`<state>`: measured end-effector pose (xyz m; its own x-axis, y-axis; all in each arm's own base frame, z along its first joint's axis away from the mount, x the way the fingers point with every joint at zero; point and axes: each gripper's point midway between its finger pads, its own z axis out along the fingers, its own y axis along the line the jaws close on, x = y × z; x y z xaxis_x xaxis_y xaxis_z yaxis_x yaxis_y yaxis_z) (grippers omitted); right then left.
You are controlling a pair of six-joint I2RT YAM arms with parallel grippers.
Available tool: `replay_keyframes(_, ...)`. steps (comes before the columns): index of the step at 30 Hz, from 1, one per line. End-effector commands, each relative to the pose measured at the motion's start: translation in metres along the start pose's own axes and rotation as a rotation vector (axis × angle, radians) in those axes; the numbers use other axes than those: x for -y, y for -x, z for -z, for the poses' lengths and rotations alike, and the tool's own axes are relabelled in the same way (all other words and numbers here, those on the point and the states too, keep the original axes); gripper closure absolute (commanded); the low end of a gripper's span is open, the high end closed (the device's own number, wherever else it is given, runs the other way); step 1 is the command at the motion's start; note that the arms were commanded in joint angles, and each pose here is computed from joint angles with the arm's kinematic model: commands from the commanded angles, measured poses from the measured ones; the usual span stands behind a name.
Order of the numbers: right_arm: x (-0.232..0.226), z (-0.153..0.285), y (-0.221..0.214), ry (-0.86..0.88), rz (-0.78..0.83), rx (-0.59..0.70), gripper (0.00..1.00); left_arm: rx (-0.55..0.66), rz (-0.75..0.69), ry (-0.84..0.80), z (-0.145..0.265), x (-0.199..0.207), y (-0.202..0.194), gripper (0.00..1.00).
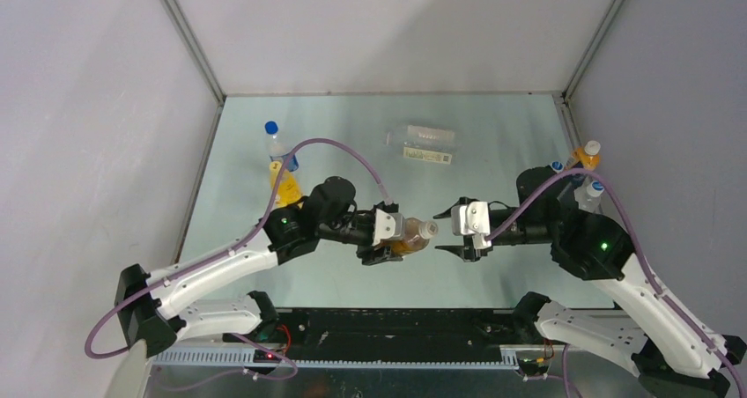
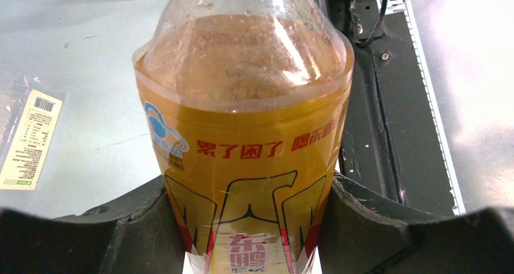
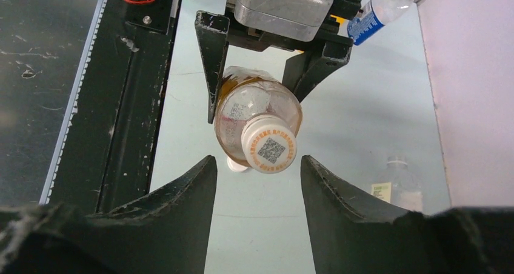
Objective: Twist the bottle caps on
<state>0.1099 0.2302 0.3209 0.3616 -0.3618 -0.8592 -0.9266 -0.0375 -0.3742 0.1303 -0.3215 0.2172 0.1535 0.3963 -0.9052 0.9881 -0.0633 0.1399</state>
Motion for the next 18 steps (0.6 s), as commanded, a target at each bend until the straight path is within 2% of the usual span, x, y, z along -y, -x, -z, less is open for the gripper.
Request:
replay_keyframes(1, 0.003, 0.002, 0.019, 0.016, 0.053, 0.044, 0.46, 0.026, -0.056, -0.027, 0.005, 0.001, 0.017, 1.00)
replay_keyframes(11, 0.001, -0.006, 0.017, 0.060, 0.038, 0.034, 0.56, 0.017, -0.067, -0.038, 0.003, 0.001, 0.017, 1.00)
replay_keyframes(15, -0.002, -0.008, 0.013, 0.078, 0.026, 0.021, 0.61, 0.017, -0.073, -0.037, 0.002, 0.000, 0.019, 1.00)
replay_keyframes(18, -0.003, -0.010, 0.011, 0.087, 0.007, 0.012, 0.69, 0.010, -0.077, -0.039, 0.001, -0.001, 0.019, 1.00)
